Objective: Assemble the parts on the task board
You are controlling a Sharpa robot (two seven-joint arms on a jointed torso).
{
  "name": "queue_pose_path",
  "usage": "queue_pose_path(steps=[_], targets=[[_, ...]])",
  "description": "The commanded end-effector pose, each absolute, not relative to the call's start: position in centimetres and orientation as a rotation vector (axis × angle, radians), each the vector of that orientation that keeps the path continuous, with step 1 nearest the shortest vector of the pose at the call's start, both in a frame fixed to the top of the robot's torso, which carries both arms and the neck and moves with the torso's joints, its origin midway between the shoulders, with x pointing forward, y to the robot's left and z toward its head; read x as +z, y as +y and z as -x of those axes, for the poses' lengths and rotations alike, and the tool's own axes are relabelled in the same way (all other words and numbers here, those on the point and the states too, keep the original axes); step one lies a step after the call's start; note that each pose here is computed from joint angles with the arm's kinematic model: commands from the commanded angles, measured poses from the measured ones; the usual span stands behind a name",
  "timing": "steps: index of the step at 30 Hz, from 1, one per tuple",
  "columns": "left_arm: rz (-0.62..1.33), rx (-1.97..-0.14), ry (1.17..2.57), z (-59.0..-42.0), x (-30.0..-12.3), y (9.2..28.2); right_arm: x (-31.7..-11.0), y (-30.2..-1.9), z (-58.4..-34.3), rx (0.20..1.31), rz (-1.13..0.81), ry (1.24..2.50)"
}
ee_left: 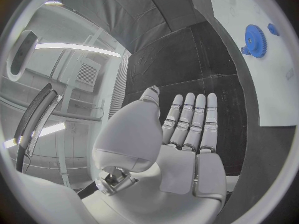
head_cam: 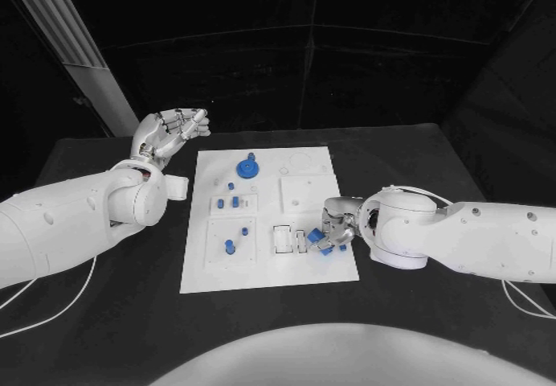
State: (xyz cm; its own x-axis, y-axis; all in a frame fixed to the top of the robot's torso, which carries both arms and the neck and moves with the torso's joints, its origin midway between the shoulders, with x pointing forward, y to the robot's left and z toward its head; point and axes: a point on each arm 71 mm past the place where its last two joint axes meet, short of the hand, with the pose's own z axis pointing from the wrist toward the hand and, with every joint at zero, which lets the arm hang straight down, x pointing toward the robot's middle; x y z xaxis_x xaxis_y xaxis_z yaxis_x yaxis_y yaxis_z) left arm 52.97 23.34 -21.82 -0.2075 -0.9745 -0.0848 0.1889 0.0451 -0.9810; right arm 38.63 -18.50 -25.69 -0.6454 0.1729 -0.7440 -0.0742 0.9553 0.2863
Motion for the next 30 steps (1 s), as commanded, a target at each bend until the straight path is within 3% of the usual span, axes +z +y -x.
queue_pose_path(steps=[1, 18, 30], targets=[[0.815, -1.475, 1.140, -52.8, -20.8, 23.4, -25.7, -18.3, -38.4, 0.476, -0.122, 2.190], [0.817, -1.470, 1.142, -52.8, -20.8, 23.5, -24.6, -19.3, -37.9, 0.693, -0.354, 2.127], [0.819, -1.470, 1.144, -52.9, -20.8, 23.5, -25.0, -19.8, -38.3, 0.722, -0.481, 2.134]])
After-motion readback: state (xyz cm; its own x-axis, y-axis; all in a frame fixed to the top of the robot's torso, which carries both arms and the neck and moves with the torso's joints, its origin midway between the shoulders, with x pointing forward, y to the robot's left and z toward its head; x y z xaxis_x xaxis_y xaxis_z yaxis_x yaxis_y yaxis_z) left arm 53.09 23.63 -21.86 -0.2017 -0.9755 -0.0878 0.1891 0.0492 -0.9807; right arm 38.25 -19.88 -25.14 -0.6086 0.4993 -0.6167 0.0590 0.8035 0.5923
